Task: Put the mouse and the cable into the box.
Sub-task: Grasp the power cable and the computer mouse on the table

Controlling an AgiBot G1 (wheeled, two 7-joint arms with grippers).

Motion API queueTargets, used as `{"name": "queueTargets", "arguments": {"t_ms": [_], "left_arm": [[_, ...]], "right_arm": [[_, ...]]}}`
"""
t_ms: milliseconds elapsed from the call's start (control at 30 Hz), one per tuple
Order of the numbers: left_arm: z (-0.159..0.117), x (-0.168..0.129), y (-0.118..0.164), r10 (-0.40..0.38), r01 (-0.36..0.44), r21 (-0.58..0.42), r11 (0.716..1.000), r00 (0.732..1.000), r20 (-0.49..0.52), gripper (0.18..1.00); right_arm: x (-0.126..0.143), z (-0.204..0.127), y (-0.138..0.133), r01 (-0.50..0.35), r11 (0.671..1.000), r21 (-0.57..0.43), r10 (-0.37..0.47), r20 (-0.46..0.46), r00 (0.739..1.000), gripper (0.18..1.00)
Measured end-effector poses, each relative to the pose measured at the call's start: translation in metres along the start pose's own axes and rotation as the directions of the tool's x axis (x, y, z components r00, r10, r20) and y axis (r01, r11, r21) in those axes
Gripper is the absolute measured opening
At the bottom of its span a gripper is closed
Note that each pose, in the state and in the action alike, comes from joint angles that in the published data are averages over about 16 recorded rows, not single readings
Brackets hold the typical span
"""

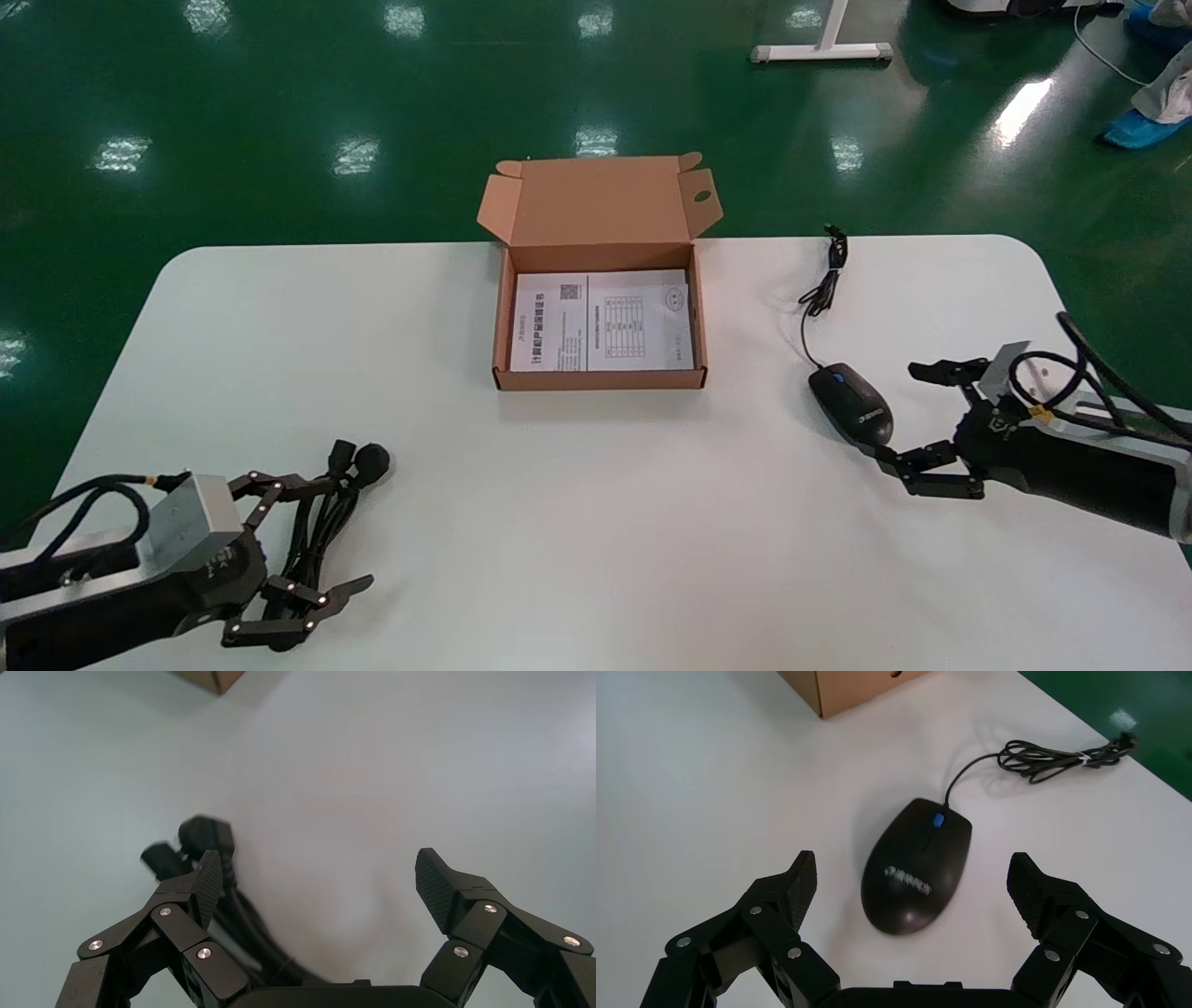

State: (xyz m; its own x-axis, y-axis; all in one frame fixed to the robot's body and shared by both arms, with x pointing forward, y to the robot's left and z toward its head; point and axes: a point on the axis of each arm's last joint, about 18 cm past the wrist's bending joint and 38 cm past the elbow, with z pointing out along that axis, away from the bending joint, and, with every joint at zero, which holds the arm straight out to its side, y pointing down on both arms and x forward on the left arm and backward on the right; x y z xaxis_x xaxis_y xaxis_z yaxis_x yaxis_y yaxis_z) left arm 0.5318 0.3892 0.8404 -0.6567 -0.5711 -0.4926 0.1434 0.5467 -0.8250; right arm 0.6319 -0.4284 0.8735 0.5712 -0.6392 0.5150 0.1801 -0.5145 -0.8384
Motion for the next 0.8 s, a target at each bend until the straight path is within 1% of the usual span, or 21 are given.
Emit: {"name": "queueTargets", "arguments": {"t_ms": [167,367,800], "left_arm": [[-0.005,-0.001,0.015,-0.007,0.009,-0.039,0.999,0.999,0.042,1.001],[-0.008,0.001,0.030,-0.005,0.010,-0.072,0.997,0.997,0.072,1.001],[-0.005,0.011,0.053,-0.008,0.021,-0.103,0.994,0.993,0.121,1.001]], "right_arm": [[0.001,0.015,0.005,0.003,1.000,-0.008,-0.003,0.001,1.000,1.000],[0.001,0.026,0.014,0.002,1.000,-0.022,-0.002,-0.007,1.000,1.000],[0.002,0.044,0.023,-0.016,0.999,-0.033,0.015,-0.031,0.999,1.000]]}}
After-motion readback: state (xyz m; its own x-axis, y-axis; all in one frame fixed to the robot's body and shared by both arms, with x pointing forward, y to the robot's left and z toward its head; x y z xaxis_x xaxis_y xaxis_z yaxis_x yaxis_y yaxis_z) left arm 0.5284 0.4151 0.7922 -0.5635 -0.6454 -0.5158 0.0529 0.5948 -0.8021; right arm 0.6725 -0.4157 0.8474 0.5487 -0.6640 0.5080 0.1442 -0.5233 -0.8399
